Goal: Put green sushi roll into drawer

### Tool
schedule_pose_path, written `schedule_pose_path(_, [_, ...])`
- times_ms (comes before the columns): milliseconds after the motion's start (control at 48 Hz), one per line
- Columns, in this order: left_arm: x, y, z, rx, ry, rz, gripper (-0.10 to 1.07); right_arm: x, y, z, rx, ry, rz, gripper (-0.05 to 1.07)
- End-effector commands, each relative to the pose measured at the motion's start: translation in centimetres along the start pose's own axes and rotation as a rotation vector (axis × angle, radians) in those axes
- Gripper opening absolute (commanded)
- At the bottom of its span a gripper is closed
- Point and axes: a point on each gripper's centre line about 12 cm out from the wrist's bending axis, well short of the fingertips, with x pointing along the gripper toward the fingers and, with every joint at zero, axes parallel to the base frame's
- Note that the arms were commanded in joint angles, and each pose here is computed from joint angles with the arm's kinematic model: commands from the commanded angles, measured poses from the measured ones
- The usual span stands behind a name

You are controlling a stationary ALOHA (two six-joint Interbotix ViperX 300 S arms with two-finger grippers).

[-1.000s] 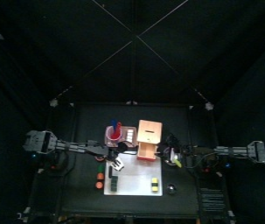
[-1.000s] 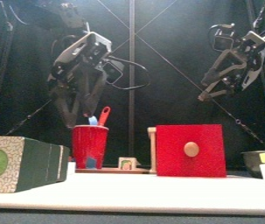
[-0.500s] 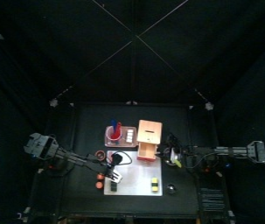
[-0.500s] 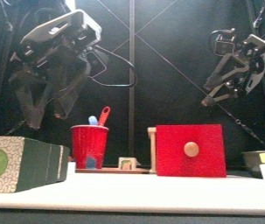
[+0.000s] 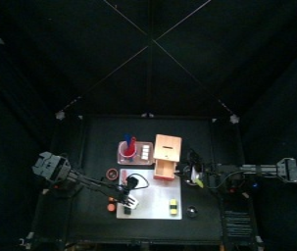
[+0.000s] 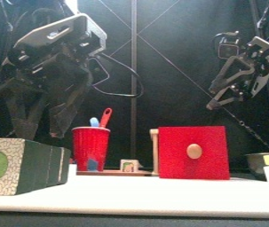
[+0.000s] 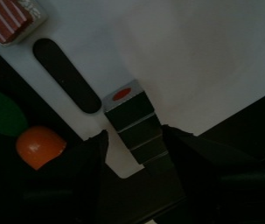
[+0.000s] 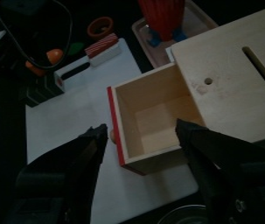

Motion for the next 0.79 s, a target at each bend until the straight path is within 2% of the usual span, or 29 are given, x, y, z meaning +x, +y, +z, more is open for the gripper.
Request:
schedule_pose_path(0, [-0.5, -0.6, -0.1, -0.034, 0.009, -0.025, 0.92, -0.1, 0.2, 0.4, 0.003, -0.012, 0.008, 0.94])
schedule_pose_path(188, [0.1, -0.8, 0.0, -0.073, 0.006, -0.015, 0.98, -0.1, 0.1, 0.0, 0.006, -0.003, 0.005, 0.94])
schedule_pose_path(771, [2.4, -0.8, -0.3, -0.077, 0.02, 0.029, 0.95, -0.1, -0.2, -0.4, 0.014, 0.007, -0.004, 0.94])
